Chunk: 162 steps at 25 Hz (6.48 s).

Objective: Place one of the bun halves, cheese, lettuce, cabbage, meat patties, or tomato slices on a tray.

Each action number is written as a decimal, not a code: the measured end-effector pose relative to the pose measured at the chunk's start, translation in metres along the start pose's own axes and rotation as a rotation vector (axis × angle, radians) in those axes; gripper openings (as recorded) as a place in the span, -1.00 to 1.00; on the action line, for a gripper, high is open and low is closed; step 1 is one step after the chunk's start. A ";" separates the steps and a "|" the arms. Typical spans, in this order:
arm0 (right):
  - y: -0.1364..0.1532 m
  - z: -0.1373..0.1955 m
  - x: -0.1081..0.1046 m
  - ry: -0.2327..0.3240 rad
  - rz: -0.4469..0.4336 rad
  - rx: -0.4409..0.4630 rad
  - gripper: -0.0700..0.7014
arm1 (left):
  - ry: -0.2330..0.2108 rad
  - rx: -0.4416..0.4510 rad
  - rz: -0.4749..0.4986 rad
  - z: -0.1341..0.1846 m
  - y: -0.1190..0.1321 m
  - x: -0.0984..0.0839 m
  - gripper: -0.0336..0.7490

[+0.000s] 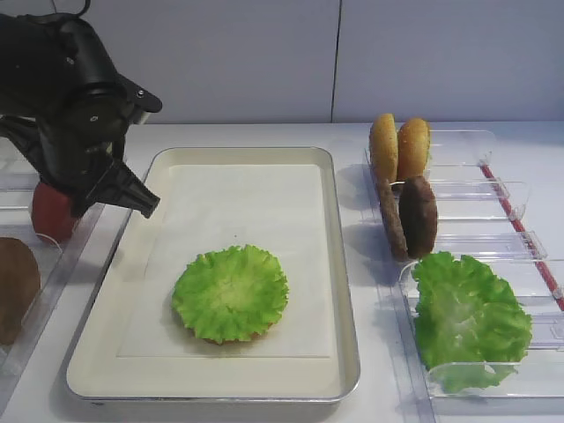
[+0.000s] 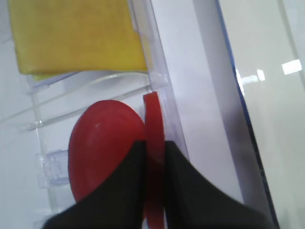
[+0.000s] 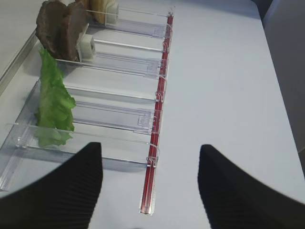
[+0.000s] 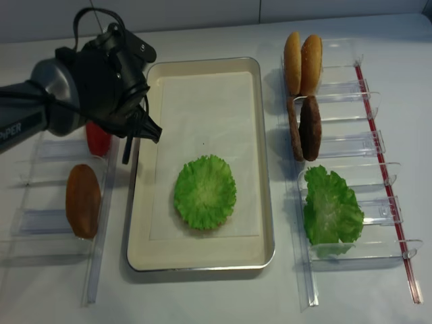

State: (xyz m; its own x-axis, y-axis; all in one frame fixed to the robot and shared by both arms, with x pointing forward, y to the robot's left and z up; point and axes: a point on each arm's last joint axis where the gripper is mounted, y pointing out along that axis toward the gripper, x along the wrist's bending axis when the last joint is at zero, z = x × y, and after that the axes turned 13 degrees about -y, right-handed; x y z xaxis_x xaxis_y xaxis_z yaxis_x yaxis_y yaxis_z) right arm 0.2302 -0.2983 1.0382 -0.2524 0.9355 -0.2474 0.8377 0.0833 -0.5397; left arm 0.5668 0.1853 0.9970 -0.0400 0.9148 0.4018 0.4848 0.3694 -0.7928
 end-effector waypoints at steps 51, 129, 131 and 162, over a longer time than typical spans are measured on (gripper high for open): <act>0.000 0.000 0.000 -0.002 0.000 0.000 0.36 | -0.288 0.011 1.040 0.063 -0.105 0.044 -0.81; 0.000 0.000 0.000 0.000 0.000 0.000 0.35 | -0.373 0.357 1.293 0.068 0.005 -0.014 0.35; 0.000 0.000 0.000 0.000 0.000 0.000 0.35 | -0.354 0.346 1.291 0.064 0.004 -0.013 0.35; 0.000 0.000 0.000 0.000 0.000 0.000 0.35 | -0.200 0.349 1.170 0.040 0.001 0.006 0.34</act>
State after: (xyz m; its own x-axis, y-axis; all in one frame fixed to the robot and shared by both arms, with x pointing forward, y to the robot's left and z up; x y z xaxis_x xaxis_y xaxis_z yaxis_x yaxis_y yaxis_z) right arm 0.2302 -0.2983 1.0382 -0.2524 0.9354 -0.2474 0.8377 0.0833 -0.5397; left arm 0.5319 0.1978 0.9808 0.1134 0.7217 -0.6828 0.0615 -0.6910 -0.7202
